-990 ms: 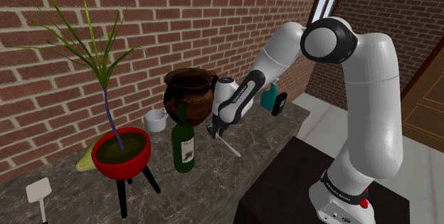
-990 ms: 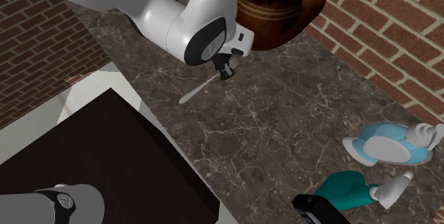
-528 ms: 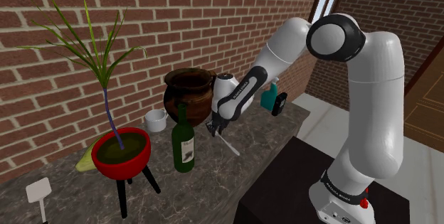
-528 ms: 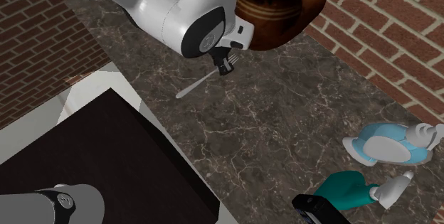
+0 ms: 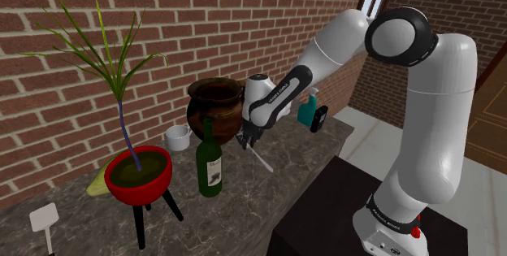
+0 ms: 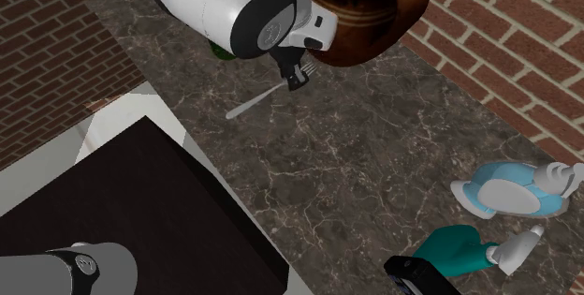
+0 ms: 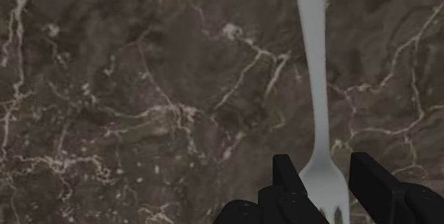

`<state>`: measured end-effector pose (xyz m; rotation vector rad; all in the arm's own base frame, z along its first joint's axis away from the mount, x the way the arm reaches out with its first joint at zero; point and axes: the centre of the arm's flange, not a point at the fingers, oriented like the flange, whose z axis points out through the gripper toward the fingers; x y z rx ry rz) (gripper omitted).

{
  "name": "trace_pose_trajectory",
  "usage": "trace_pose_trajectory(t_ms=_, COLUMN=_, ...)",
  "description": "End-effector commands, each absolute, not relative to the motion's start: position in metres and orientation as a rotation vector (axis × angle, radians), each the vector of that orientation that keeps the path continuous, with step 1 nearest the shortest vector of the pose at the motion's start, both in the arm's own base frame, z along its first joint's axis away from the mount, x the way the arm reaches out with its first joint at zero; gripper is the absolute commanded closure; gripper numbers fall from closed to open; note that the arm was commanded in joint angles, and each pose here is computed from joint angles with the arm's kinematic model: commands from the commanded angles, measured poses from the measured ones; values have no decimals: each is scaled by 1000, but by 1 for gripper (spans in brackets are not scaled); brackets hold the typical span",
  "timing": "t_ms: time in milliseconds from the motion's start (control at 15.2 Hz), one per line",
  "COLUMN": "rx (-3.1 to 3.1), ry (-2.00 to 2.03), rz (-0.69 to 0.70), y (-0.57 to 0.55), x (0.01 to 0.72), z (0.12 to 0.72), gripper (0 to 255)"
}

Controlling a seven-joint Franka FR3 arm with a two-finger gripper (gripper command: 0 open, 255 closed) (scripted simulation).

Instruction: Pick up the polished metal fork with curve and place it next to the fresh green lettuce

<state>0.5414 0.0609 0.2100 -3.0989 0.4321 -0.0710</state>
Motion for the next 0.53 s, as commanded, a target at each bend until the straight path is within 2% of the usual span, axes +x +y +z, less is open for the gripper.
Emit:
trace_pose_trajectory(t_ms=0, rx=-3099, ry=432, rz=-70, y=61, x=542, z=222, gripper=255)
trace_pose_trajectory(t_ms=462, rx=-3099, ry=432, rz=-70, y=61, x=542, z=259, gripper=255)
